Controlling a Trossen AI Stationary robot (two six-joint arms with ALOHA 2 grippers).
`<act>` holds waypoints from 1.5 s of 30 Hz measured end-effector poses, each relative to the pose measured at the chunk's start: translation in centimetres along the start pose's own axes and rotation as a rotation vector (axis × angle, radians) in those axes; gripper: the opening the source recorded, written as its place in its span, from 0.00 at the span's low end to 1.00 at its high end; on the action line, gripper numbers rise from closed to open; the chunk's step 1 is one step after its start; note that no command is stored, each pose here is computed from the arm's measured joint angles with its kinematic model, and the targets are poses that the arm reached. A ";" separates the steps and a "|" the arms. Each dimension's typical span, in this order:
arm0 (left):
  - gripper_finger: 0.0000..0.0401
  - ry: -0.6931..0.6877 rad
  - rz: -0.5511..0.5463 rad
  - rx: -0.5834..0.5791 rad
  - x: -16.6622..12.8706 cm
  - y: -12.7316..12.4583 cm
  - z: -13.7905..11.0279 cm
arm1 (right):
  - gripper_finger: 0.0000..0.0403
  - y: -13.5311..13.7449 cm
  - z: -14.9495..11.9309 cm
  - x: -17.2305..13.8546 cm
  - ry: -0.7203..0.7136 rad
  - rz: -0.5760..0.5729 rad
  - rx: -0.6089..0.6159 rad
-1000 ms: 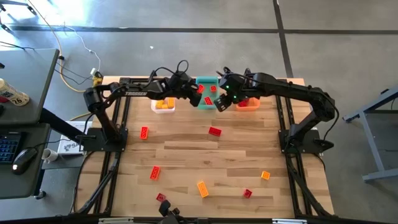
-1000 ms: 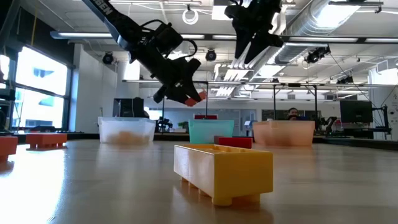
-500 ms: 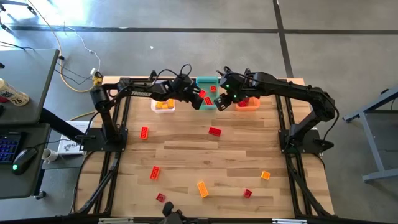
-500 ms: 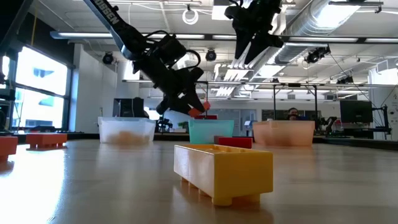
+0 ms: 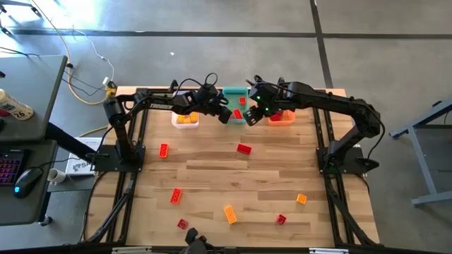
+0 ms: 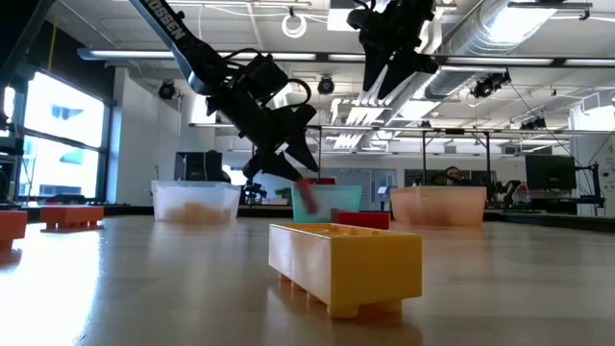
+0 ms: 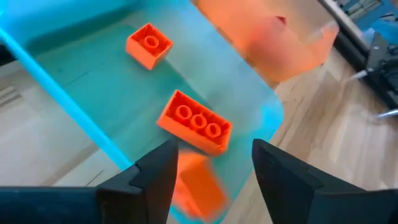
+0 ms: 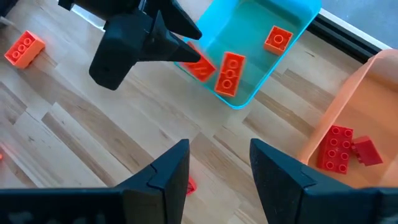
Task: Sort & place blocks by color
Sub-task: Put the orange game piece into the blue bin, then put the yellow game piece into the transparent bin
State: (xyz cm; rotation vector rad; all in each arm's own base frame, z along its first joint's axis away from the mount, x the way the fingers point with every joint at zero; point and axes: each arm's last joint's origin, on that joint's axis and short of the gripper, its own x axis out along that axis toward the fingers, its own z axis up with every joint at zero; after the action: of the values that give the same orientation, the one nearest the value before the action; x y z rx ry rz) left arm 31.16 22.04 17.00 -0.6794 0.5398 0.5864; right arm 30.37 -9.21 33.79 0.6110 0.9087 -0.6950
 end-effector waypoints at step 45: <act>0.51 0.206 -0.003 0.334 -22.7 -8.2 -0.7 | 0.56 4.5 -4.9 -1.3 0.215 0.145 -0.092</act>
State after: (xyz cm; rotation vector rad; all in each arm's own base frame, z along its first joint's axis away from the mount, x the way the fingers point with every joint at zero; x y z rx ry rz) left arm 20.22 9.16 34.18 -0.4242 0.8083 0.4113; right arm 30.84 -2.45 33.35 0.6709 1.0777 -0.4601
